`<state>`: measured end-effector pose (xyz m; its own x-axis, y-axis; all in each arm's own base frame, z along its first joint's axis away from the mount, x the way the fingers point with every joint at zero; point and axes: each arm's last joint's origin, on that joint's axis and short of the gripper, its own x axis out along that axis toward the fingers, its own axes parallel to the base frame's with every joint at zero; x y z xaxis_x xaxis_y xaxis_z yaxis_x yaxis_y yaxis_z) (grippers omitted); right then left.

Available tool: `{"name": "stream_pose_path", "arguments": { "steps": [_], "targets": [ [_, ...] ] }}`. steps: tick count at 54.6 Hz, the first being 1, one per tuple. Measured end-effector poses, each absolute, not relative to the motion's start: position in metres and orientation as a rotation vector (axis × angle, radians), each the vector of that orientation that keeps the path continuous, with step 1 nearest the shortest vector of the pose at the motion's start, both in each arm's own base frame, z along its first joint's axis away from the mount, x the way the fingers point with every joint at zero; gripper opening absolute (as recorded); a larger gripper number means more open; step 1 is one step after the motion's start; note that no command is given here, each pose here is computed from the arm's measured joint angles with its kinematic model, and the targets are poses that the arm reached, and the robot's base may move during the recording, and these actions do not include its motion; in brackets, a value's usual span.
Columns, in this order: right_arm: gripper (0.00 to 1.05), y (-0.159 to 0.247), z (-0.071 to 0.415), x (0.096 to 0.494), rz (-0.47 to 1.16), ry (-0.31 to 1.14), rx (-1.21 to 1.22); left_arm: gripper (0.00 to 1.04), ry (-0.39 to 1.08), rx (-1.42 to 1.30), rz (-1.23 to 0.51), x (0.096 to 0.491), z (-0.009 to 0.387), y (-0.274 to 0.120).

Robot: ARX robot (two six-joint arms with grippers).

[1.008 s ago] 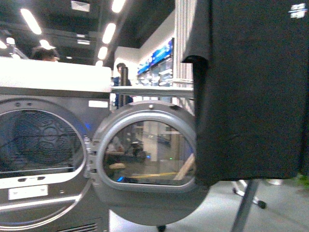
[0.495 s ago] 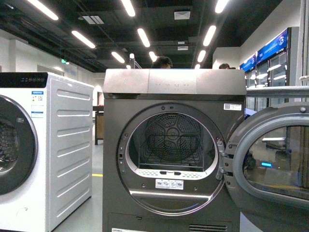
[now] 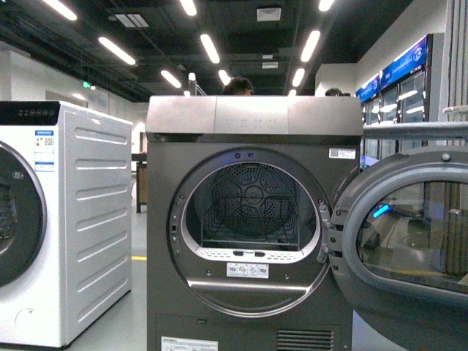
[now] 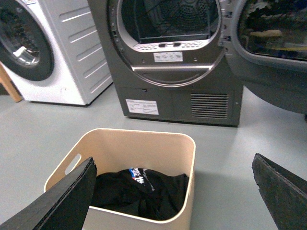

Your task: Move hamper under clothes hanger

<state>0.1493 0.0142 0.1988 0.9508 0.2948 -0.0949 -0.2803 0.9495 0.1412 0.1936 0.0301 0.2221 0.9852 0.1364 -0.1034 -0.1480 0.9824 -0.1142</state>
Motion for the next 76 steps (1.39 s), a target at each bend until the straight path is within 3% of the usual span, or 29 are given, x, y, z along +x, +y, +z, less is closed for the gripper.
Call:
{"name": "stream_pose_path", "arguments": {
  "steps": [6,12,23,39,76],
  "targets": [
    [0.97,0.027,0.202,0.196,0.337,0.191,0.127,0.98,0.242,-0.128,0.146,0.259,0.209,0.037],
    [0.97,0.042,0.182,0.25,0.357,0.369,0.108,0.98,0.405,-0.112,0.146,0.314,0.173,0.035],
    [0.97,0.061,0.134,0.324,0.322,0.607,0.058,0.98,0.572,-0.107,0.082,0.368,0.116,0.023],
    [0.97,0.077,0.067,0.376,0.26,0.817,-0.05,0.98,0.767,-0.066,-0.006,0.404,0.069,-0.012],
    [0.97,0.062,0.008,0.427,0.102,0.948,-0.073,0.98,0.838,-0.071,-0.027,0.434,0.012,-0.027]
  ]
}}
